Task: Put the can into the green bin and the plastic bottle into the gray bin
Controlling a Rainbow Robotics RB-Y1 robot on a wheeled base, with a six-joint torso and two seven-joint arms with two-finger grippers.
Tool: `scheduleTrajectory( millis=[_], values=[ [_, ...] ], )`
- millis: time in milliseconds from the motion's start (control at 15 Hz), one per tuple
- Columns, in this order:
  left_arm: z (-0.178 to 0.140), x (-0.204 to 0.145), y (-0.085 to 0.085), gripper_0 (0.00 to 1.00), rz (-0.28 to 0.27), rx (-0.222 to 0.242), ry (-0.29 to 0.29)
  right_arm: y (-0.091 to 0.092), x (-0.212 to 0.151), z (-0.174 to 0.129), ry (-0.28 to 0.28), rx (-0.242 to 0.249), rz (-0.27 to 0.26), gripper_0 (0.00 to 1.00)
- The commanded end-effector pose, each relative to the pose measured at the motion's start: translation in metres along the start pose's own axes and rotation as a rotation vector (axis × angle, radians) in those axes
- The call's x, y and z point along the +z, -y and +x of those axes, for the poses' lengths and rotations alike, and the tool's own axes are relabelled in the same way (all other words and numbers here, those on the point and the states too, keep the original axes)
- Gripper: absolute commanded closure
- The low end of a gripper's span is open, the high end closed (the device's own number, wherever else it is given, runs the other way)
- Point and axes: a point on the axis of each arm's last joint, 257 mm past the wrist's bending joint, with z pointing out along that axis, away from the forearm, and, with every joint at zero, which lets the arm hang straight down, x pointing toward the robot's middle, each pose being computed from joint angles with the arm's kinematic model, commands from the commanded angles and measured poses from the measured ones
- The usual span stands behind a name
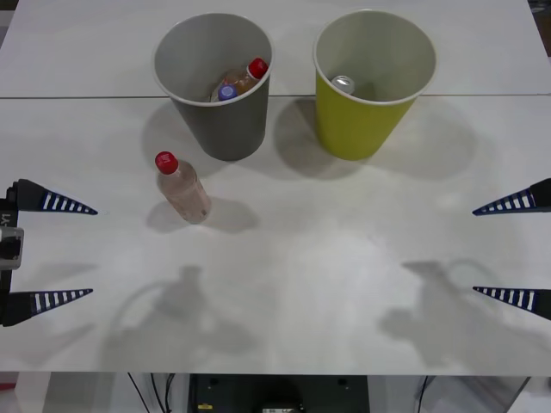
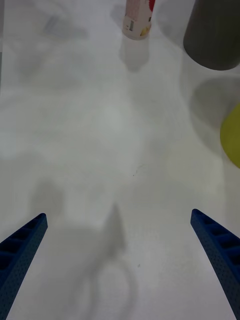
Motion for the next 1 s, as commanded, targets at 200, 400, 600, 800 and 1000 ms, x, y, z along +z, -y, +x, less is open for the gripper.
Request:
scheduleTrajectory(
  millis=[200,400,600,800,1000],
  values=[
    [0.0,-0.004,-0.004,0.0,-0.007,-0.001,-0.006,0.0,0.0,0.0,0.0,0.0,0.0,0.0],
    [0.0,-0.003,-0.007,0.0,-0.027,-0.067,-0.002,0.0,0.0,0.0,0.0,0.0,0.0,0.0],
    [-0.006,0.004,-0.009,0.0,-0.085,-0.195,0.014,0.0,0.0,0.0,0.0,0.0,0.0,0.0],
    [-0.006,0.014,-0.015,0.0,-0.193,-0.343,0.055,0.0,0.0,0.0,0.0,0.0,0.0,0.0],
    [0.0,0.029,-0.019,0.0,-0.288,-0.413,0.057,0.0,0.0,0.0,0.0,0.0,0.0,0.0]
  ],
)
